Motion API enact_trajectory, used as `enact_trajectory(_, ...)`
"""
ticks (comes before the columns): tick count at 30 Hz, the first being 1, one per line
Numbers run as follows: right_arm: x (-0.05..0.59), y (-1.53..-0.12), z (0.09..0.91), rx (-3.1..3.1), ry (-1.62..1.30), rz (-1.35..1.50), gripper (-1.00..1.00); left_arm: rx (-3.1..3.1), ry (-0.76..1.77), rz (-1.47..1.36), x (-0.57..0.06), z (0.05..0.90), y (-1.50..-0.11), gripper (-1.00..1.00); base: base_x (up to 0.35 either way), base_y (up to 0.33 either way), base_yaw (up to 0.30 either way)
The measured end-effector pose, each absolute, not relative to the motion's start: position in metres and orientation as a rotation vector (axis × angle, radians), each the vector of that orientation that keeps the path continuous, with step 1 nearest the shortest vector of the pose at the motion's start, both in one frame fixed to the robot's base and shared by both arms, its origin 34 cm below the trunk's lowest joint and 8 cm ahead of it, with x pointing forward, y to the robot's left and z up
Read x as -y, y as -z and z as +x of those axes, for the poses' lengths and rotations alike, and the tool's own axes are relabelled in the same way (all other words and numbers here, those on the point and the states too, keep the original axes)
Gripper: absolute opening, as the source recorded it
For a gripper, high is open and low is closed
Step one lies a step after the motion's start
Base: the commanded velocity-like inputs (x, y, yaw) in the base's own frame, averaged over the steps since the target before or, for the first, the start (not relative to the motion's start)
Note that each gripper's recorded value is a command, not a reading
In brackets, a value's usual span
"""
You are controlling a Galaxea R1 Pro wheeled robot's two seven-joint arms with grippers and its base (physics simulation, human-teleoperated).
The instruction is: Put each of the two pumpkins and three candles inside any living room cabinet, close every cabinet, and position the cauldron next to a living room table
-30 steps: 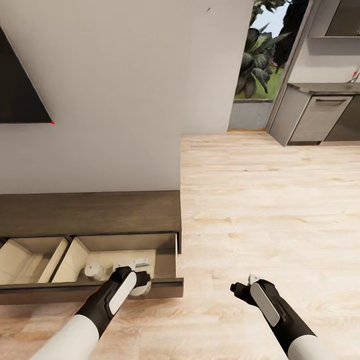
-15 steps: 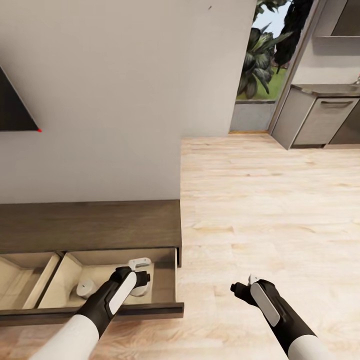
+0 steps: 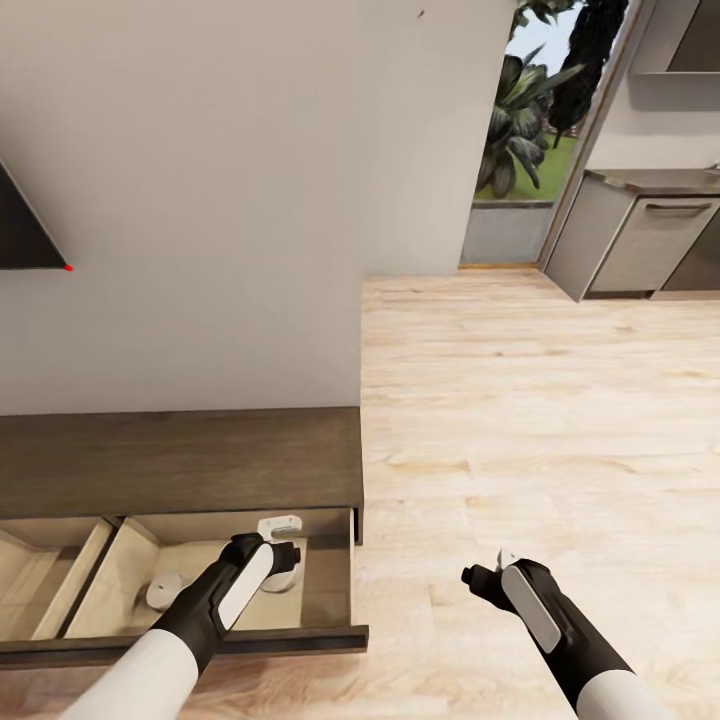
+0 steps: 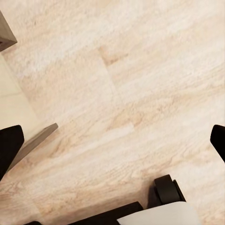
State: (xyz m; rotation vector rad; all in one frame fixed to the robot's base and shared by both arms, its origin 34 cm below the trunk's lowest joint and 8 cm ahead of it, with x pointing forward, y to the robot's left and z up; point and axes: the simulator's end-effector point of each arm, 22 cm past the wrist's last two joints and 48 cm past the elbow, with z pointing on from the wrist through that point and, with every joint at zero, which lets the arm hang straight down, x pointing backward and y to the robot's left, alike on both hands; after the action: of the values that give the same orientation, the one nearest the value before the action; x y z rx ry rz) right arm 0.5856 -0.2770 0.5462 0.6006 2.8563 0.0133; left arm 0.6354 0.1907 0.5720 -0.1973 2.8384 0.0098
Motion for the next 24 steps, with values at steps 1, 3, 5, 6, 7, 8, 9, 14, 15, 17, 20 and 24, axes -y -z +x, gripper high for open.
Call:
enact_trajectory(1,0.277,-0.546,0.586,-2.856,-0.013,0.6,1.0,-2.838,-0.01,-0.198,-0.191,0.635,-0.572,-1.0,0.005,0.0,0.0)
enact_trajectory(3,0.278,-0.543,0.585,-2.856,-0.012,0.601,1.0,-2.839,-0.009,-0.199,-0.191,0.635,-0.569,-1.0,0.003,0.0,0.0)
enact_trajectory(5,0.278,-0.54,0.586,-2.855,-0.012,0.601,1.0,-2.838,-0.007,-0.2,-0.19,0.635,-0.565,-1.0,0.001,0.0,0.0)
enact_trajectory(6,0.278,-0.538,0.586,-2.854,-0.013,0.601,1.0,-2.838,-0.007,-0.2,-0.19,0.635,-0.564,-1.0,0.0,0.0,0.0)
enact_trajectory(7,0.278,-0.536,0.586,-2.854,-0.013,0.601,1.0,-2.838,-0.008,-0.2,-0.191,0.635,-0.562,-1.0,0.0,0.0,0.0)
enact_trajectory(8,0.278,-0.535,0.586,-2.853,-0.013,0.601,1.0,-2.838,-0.009,-0.2,-0.191,0.635,-0.56,-1.0,0.0,0.0,0.0)
enact_trajectory(9,0.277,-0.533,0.586,-2.853,-0.014,0.601,1.0,-2.838,-0.009,-0.2,-0.191,0.635,-0.559,-1.0,0.0,0.0,0.0)
enact_trajectory(14,0.276,-0.525,0.586,-2.852,-0.018,0.601,1.0,-2.837,-0.012,-0.2,-0.19,0.635,-0.55,-1.0,0.0,0.0,0.0)
enact_trajectory(15,0.275,-0.524,0.587,-2.849,-0.019,0.599,1.0,-2.837,-0.012,-0.201,-0.19,0.635,-0.549,-1.0,0.0,0.0,0.0)
enact_trajectory(17,0.273,-0.526,0.594,-2.83,-0.03,0.592,1.0,-2.837,-0.012,-0.202,-0.191,0.635,-0.545,-1.0,0.0,0.0,0.0)
enact_trajectory(20,0.262,-0.559,0.638,-2.714,-0.092,0.547,1.0,-2.836,-0.012,-0.204,-0.191,0.634,-0.54,-1.0,0.0,0.0,0.0)
enact_trajectory(24,0.254,-0.591,0.67,-2.62,-0.142,0.496,1.0,-2.836,-0.015,-0.204,-0.191,0.634,-0.533,-1.0,0.0,0.0,0.0)
